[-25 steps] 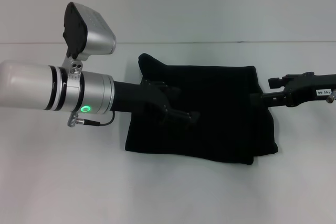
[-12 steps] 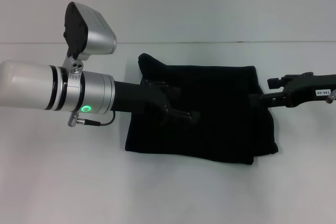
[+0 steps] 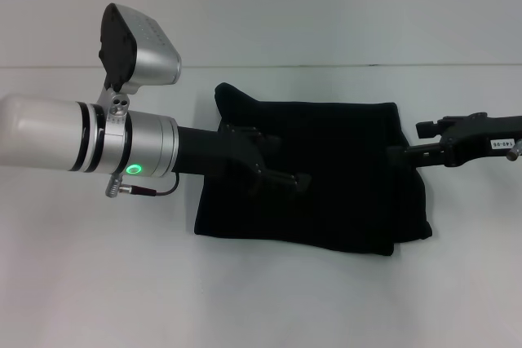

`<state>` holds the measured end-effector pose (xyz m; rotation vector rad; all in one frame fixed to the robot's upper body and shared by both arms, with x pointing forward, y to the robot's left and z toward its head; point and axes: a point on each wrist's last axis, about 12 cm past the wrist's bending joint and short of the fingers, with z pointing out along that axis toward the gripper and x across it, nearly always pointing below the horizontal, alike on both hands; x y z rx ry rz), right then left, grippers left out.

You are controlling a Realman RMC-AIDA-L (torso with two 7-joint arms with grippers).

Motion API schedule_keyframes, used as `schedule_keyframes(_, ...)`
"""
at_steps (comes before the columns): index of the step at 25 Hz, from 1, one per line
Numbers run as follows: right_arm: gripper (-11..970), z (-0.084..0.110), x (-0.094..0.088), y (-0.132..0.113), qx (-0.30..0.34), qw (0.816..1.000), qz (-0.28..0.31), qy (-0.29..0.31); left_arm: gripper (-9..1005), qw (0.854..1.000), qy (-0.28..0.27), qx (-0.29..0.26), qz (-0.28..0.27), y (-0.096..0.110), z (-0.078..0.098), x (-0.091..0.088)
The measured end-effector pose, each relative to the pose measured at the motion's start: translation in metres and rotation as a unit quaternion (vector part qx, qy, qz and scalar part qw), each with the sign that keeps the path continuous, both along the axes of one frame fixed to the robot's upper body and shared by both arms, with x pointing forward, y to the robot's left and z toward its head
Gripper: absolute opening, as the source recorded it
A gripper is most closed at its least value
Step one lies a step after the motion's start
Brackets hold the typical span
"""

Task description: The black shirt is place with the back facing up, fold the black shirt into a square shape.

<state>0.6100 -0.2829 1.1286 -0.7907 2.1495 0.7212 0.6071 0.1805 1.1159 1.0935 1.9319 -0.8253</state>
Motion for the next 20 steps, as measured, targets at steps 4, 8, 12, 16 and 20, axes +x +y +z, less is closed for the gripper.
schedule_keyframes(4, 922, -0.0003, -0.0001, 0.0001, 0.0, 1.0, 0.0, 0.001, 891, 1.0, 0.0, 0.0, 0.0, 0.0, -0.0003, 0.0)
schedule_keyframes(8, 922, -0.0002, 0.0, -0.0003, 0.0, 1.0, 0.0, 0.001, 891, 1.0, 0.001, 0.0, 0.0, 0.0, -0.0004, -0.0001)
schedule_keyframes(12, 921, 0.0, 0.0, -0.0006, 0.0, 1.0, 0.0, 0.001, 891, 1.0, 0.001, 0.0, 0.0, 0.0, -0.0005, -0.0001)
schedule_keyframes(16, 920, -0.0001, -0.0001, -0.0004, 0.0, 1.0, 0.0, 0.001, 891, 1.0, 0.001, 0.0, 0.0, -0.0001, -0.0007, -0.0002)
schedule_keyframes(20, 920, -0.0001, -0.0001, -0.0004, 0.0, 1.0, 0.0, 0.001, 891, 1.0, 0.001, -0.001, 0.001, 0.0001, -0.0006, -0.0001)
